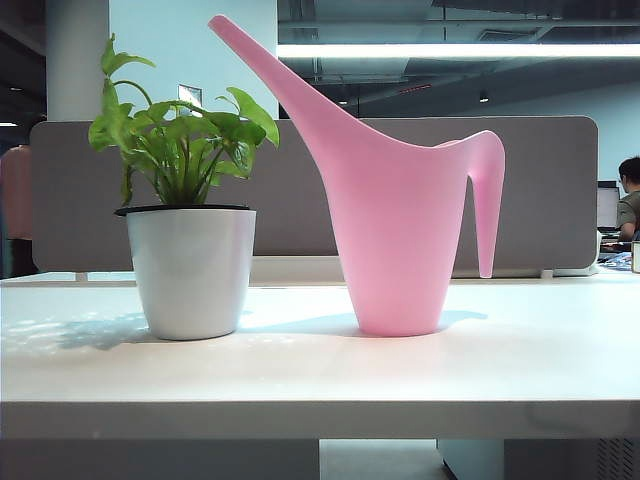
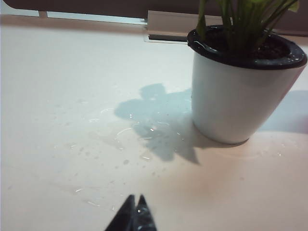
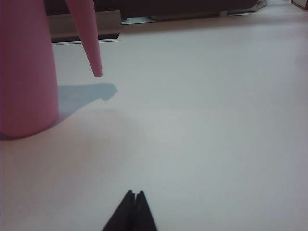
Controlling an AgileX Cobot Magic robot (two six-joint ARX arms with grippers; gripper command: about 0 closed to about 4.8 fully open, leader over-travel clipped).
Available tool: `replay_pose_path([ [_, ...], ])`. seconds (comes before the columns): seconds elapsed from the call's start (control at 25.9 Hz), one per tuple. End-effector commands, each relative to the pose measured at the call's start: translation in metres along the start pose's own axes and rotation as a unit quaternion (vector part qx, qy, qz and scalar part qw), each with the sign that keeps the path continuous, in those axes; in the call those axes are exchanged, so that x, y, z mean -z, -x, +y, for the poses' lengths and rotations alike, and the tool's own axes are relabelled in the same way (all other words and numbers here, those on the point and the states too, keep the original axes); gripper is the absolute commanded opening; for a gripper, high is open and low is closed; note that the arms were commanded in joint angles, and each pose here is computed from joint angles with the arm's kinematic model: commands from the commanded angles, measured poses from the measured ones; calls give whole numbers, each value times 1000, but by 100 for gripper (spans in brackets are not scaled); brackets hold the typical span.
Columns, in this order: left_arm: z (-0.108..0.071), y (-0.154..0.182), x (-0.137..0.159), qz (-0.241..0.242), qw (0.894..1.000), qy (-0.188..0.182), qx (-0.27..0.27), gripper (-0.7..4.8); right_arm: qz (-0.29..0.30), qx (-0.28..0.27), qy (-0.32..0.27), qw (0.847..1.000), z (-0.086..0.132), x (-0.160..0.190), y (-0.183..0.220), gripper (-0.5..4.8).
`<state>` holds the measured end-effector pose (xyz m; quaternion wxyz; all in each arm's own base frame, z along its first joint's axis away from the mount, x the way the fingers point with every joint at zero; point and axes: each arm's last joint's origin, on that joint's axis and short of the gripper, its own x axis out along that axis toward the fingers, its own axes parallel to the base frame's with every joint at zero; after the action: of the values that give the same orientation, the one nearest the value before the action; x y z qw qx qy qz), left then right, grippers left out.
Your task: Pick up the watering can from the table, water the potted plant, and put the can back.
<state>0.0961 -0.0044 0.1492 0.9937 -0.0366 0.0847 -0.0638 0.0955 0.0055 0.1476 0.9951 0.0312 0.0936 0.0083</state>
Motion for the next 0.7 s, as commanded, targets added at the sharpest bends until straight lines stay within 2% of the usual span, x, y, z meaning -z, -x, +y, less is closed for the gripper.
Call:
replay_pose_path([
  [0.04, 0, 0, 0, 2, 1000, -1, 1, 3, -4, 0, 1, 1000, 0, 1, -1, -5],
  [0.31, -1, 1, -2, 3, 1000, -2, 3, 3, -4, 0, 1, 1000, 0, 1, -1, -5],
  [0.42, -5, 2, -14, 67, 998, 3, 13, 3, -4, 0, 1, 1000, 0, 1, -1, -5],
  [0.5, -10, 4, -27, 120, 992, 3, 29, 3, -4, 0, 1, 1000, 0, 1, -1, -5],
  [0.58, -16, 6, -43, 172, 984, -2, 53, 3, -4, 0, 1, 1000, 0, 1, -1, -5],
  [0.62, -23, 6, -56, 206, 976, -9, 73, 3, -4, 0, 1, 1000, 0, 1, -1, -5],
  [0.66, -27, 6, -66, 223, 970, -16, 89, 3, -4, 0, 1, 1000, 0, 1, -1, -5],
  [0.7, -33, 2, -76, 217, 970, -25, 106, 3, -4, -1, 1, 1000, 0, 1, -1, -5],
])
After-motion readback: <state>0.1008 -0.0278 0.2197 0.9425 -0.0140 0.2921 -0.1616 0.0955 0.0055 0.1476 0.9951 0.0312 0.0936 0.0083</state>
